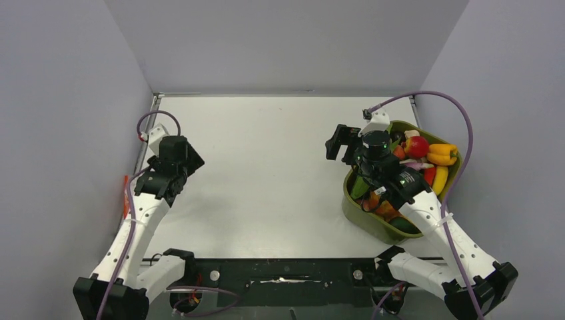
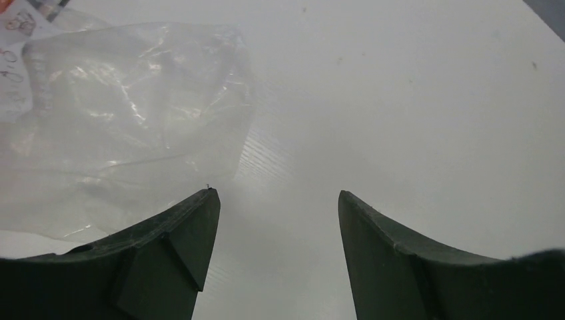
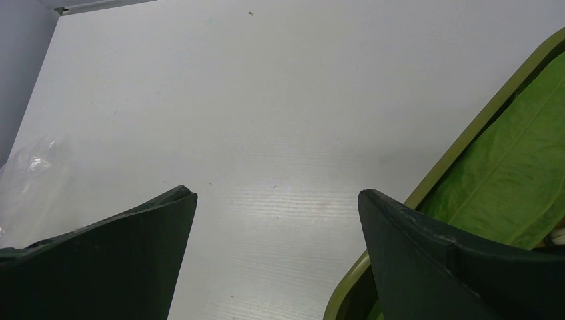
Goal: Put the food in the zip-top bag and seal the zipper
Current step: Pick up the zipper food storage bag at the center of the board.
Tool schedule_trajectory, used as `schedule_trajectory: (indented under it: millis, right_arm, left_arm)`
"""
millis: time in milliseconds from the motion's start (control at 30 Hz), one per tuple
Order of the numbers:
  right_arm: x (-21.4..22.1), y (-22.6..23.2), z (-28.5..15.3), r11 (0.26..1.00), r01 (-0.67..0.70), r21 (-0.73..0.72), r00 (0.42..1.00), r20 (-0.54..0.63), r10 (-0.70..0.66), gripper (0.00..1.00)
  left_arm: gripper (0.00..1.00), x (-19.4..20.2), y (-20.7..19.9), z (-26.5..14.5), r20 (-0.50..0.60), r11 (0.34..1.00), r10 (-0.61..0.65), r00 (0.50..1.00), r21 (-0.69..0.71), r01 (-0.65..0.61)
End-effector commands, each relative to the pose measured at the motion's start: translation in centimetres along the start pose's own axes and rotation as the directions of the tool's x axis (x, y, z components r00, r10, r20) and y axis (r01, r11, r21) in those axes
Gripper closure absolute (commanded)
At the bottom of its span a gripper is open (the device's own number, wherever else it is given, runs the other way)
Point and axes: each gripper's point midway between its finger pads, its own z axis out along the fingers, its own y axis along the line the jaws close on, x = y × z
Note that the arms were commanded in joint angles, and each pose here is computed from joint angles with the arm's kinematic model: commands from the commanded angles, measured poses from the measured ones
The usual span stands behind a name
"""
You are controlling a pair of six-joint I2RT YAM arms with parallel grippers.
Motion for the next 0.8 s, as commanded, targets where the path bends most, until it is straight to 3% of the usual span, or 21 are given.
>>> schedule_trajectory:
  millis: [0,267,533,667,767]
  right_arm:
    - [-2.2,0.7,-0.9,0.999,0.007,-0.037,0.997,0.082,-0.004,0.02]
    - [-1.7,0.3,-0.8,1.000,0.012,-0.024,0.997,0.079,-0.010,0.02]
    - [-1.9,0.4,-0.9,0.999,0.020,-0.035,0.996,0.083,-0.017,0.02]
    - [-2.3,0.8,-1.3,0.998,0.018,-0.055,0.995,0.095,-0.013,0.02]
    - [-2.5,1.0,-1.5,0.997,0.018,-0.072,0.994,0.108,-0.010,0.02]
  left_arm:
    - [0.36,-0.8,4.1,1.7,0.054,0.965,-0.119,0.991,-0.229,0.128]
    - [0.29,0.3,8.0,3.8,0.034,0.915,-0.194,0.980,-0.355,0.193]
    - [0.30,3.2,8.8,5.3,-0.024,0.896,-0.287,0.958,-0.360,0.260]
    - [0.46,5.3,8.3,6.0,-0.068,0.907,-0.315,0.947,-0.316,0.279]
    - [0.67,6.6,7.5,6.3,-0.108,0.914,-0.344,0.933,-0.265,0.306]
